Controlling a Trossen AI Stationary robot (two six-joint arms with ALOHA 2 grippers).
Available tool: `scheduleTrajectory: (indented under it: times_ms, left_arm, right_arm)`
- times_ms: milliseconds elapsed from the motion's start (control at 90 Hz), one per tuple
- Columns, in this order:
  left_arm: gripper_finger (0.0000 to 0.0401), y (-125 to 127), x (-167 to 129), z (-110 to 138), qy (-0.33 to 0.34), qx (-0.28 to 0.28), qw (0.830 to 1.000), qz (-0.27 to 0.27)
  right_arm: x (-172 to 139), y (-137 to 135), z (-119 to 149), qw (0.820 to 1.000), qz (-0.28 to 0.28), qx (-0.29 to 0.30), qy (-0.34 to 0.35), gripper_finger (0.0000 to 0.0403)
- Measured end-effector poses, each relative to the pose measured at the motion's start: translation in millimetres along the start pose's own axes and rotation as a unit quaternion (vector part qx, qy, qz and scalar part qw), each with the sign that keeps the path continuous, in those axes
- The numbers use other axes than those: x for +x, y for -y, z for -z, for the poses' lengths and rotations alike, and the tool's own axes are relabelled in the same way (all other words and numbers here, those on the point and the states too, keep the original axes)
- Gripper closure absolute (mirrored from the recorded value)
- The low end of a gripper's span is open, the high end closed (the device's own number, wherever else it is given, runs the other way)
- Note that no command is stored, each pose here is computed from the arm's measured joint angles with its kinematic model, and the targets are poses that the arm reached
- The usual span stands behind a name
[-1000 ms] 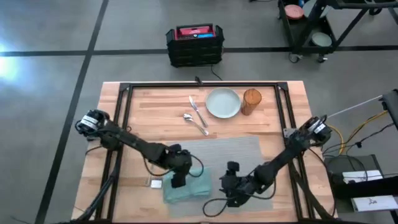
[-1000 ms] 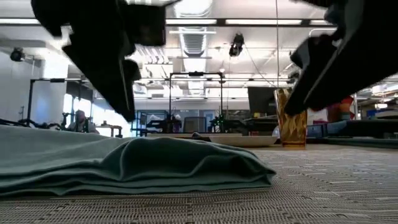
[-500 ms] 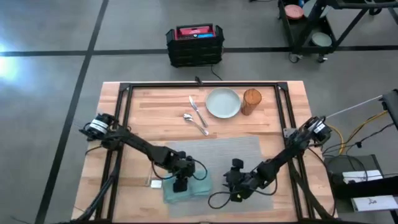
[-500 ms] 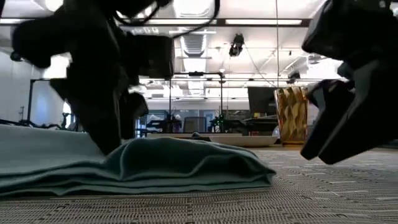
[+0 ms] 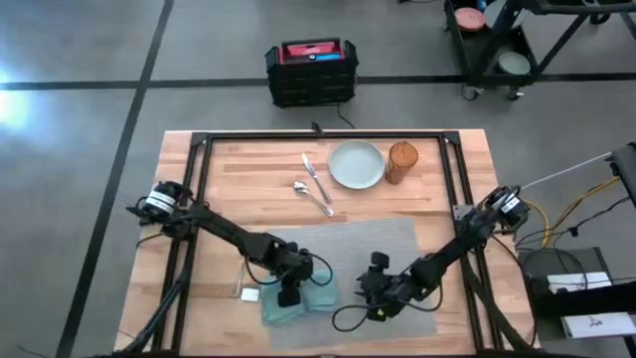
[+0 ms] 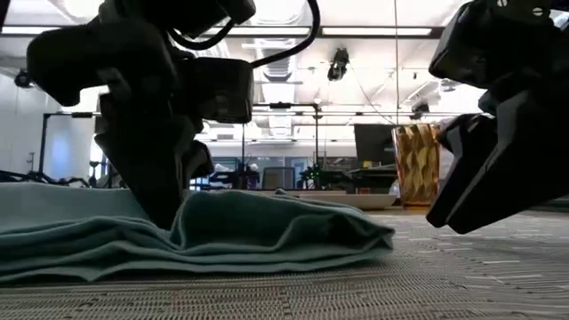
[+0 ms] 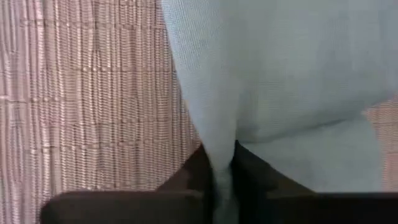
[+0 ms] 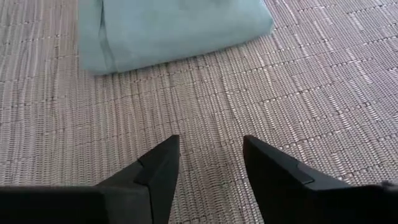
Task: Set table place
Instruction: Fold the blue napkin on the gray placemat
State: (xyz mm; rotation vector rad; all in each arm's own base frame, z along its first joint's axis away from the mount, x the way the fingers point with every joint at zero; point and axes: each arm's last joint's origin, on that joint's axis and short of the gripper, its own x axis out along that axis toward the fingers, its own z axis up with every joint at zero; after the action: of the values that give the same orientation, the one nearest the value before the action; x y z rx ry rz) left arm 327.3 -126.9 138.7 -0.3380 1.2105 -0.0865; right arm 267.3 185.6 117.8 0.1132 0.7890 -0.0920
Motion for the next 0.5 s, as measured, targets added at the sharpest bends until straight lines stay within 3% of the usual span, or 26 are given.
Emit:
scheduleTrajectory:
  times_ms: [222, 500]
  left_arm:
    - [0.0398, -0.3, -10.3, 1.5, 0.004, -0.097, 0.995, -0.008]
    - [0.04, -1.0, -22.1, 8.6, 0.015, -0.225, 0.972, -0.064]
  right_arm:
    - [1.4, 3.4, -0.2, 1.0, 0.008, 0.02, -0.006, 0.0257]
    - [1.3, 4.5, 2.0, 1.0, 0.012, 0.024, -0.014, 0.0281]
